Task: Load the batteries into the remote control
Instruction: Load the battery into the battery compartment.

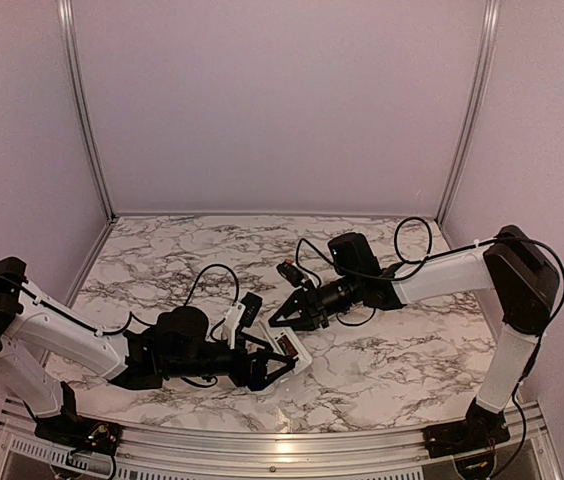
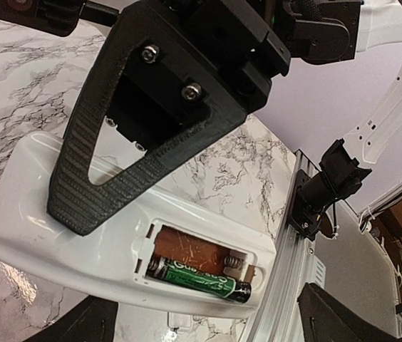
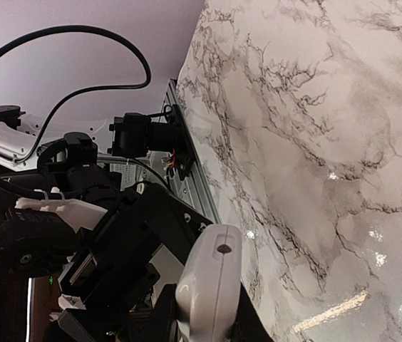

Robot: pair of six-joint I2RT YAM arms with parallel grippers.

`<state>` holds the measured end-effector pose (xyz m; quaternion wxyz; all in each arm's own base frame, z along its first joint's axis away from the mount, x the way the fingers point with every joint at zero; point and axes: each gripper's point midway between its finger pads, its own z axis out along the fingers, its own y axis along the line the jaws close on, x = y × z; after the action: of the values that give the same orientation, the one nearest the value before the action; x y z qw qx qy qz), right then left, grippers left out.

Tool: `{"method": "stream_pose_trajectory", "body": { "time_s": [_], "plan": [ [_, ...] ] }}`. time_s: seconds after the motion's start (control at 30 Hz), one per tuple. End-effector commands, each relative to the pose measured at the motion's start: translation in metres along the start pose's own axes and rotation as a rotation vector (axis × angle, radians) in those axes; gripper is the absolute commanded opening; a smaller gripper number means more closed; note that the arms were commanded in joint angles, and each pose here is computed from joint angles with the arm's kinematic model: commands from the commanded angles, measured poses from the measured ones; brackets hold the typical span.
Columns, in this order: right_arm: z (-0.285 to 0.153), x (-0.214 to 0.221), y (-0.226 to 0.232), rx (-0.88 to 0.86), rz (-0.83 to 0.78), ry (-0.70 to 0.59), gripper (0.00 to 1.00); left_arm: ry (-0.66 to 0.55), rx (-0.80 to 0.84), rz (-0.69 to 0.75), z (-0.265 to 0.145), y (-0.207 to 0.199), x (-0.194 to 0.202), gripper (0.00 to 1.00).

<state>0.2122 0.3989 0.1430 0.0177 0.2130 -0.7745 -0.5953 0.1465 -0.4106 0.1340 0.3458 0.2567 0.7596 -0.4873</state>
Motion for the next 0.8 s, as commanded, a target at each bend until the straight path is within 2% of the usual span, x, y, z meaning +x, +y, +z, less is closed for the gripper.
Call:
{"method": "stream_pose_trajectory", "body": {
  "time_s": [0.0, 0.27, 0.77],
  "plan": [
    [-0.001, -0.002, 0.013, -0.028, -0.033, -0.006, 0.00, -0.033, 0.036, 0.017, 0.007, -0.012, -0.014, 0.91],
    [0.001, 0.000, 0.015, -0.032, -0.036, 0.006, 0.00, -0.041, 0.020, 0.005, 0.008, -0.009, -0.018, 0.78],
    [0.003, 0.003, 0.020, -0.035, -0.055, 0.012, 0.00, -0.043, 0.006, -0.037, 0.010, -0.001, -0.019, 0.62]
  ]
}}
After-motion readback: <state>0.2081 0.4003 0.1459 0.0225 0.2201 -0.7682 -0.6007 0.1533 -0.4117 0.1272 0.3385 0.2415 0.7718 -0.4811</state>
